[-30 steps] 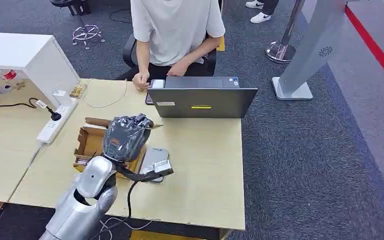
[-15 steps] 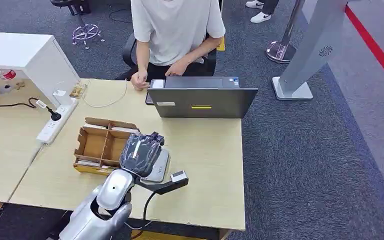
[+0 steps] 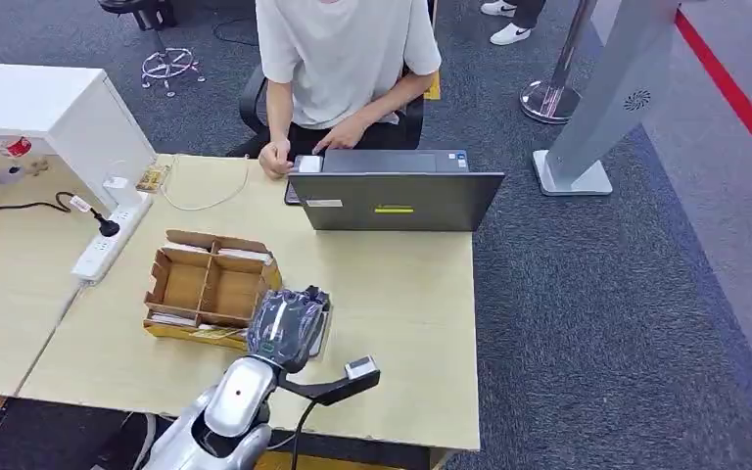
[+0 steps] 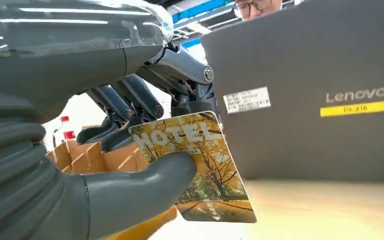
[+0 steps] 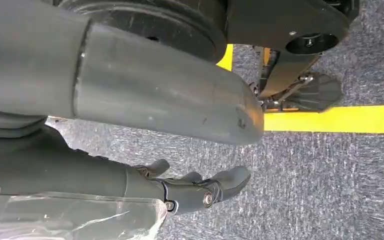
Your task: Pass the card to the sensor for recognition and then transmit it.
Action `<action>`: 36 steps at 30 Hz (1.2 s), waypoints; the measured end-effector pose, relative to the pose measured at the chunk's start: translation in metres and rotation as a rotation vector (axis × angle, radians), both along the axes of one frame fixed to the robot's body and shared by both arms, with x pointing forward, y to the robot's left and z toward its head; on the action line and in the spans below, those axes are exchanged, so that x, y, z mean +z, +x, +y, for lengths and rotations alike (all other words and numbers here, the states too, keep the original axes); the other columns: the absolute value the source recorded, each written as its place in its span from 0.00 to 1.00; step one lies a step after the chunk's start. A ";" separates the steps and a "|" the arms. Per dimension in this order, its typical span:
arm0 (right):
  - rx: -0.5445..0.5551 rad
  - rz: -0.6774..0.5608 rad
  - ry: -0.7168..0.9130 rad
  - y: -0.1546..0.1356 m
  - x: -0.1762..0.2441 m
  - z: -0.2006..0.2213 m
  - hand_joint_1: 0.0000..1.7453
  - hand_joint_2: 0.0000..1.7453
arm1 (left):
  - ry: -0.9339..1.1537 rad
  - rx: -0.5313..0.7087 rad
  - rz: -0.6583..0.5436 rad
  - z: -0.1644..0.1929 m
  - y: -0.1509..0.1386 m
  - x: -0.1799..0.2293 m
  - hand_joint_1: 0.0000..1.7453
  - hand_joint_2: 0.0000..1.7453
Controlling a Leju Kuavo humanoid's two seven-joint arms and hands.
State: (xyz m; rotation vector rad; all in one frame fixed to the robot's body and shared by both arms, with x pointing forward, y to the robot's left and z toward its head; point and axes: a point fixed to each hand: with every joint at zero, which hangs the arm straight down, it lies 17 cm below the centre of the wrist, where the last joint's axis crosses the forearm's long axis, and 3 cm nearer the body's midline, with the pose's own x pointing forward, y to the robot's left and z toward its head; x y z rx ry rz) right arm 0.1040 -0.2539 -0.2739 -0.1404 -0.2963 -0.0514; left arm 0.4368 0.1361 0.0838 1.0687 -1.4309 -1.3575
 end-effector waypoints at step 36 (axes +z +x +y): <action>0.064 0.083 -0.029 -0.017 -0.004 -0.002 0.00 0.00 | 0.033 0.166 0.097 0.053 -0.005 -0.050 1.00 1.00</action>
